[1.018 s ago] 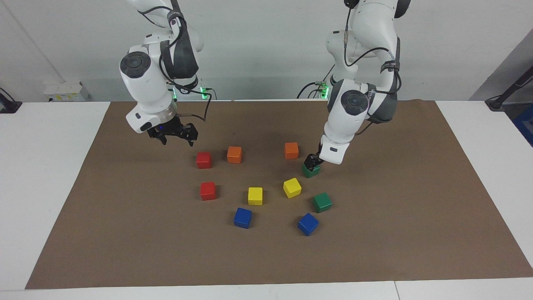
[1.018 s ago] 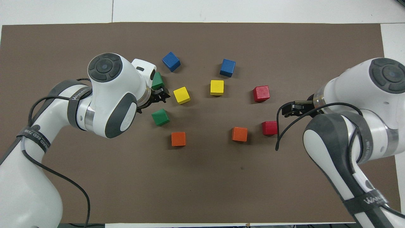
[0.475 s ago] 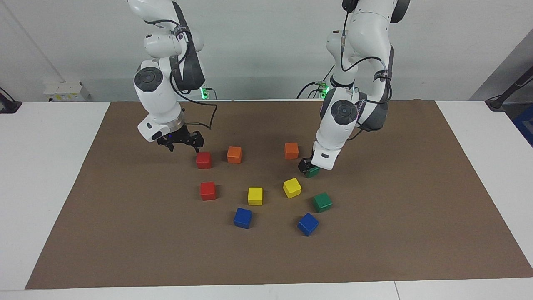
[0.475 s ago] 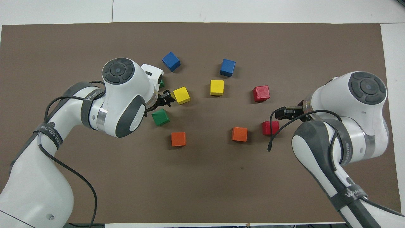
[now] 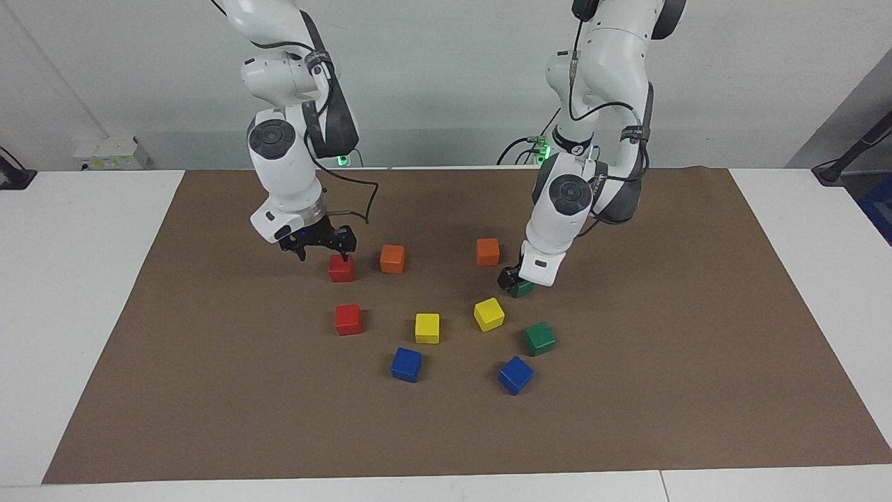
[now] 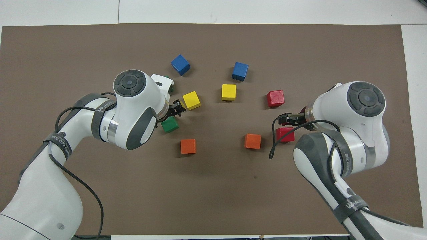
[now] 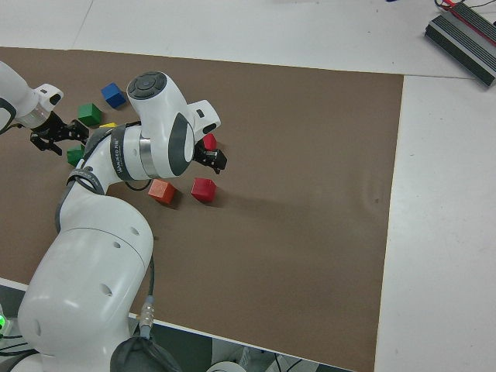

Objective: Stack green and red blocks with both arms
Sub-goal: 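Grasp the green block with the left gripper while the right gripper grasps red, then carry the green block outward with the left gripper while the right gripper carries red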

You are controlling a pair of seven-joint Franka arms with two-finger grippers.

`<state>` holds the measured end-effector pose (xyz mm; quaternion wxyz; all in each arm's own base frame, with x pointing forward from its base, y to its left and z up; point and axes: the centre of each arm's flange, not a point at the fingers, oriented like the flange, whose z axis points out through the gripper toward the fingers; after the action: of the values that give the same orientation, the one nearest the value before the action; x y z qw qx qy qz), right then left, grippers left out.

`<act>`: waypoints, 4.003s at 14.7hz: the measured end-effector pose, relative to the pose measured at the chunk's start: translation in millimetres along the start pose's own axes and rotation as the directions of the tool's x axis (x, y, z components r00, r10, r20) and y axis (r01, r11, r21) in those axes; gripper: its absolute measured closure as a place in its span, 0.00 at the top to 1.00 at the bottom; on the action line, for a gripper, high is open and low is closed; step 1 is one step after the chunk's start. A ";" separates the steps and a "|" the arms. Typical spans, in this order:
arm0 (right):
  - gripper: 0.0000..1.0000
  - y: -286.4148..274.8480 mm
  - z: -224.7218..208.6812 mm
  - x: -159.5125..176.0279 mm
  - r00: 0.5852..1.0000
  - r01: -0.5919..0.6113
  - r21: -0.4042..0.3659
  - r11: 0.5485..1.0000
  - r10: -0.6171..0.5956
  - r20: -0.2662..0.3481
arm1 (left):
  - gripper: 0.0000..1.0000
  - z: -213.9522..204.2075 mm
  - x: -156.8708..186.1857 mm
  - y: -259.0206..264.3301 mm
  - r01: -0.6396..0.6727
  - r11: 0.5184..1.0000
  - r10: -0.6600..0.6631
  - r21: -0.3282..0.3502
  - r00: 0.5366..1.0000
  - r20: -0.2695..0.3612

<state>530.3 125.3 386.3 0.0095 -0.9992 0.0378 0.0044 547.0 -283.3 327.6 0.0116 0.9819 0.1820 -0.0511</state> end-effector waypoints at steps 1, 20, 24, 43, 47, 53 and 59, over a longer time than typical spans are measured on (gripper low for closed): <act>1.00 -1.7 3.6 -1.3 1.000 -0.002 0.003 1.000 0.002 -0.011 | 1.00 -0.2 -1.8 2.3 0.003 1.000 -0.003 -0.003 1.000 -0.003; 1.00 -12.0 61.8 -37.1 1.000 -0.014 0.005 1.000 0.014 -0.024 | 0.70 20.3 -9.2 3.0 0.027 1.000 -0.027 -0.002 1.000 -0.003; 1.00 -10.9 65.7 -39.2 0.999 -0.015 0.006 1.000 0.015 -0.029 | 0.55 19.3 -7.1 1.5 0.018 1.000 -0.018 0.011 1.000 -0.016; 1.00 6.6 79.1 -38.5 1.000 -0.025 -0.001 1.000 0.025 -0.014 | 0.55 -65.8 153.8 -226.2 -0.389 0.920 0.391 0.037 0.920 -0.039; 1.00 5.6 86.4 -38.2 1.000 -0.024 -0.005 1.000 0.024 -0.009 | 0.55 -50.8 169.0 -244.8 -0.417 0.908 0.418 0.031 0.907 -0.057; 0.82 3.3 85.1 -36.2 0.999 -0.020 0.003 1.000 0.020 -0.031 | 0.55 -32.3 180.9 -256.6 -0.433 0.901 0.434 0.034 0.899 -0.063; 0.55 3.3 85.3 -36.0 0.999 -0.021 0.003 1.000 0.021 -0.030 | 0.55 -14.1 184.6 -260.6 -0.440 0.898 0.440 0.027 0.897 -0.043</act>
<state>493.5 126.4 301.3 0.0100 -0.9987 0.0482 -0.0107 626.3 26.3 321.2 0.0104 0.9986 -0.0447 -0.0251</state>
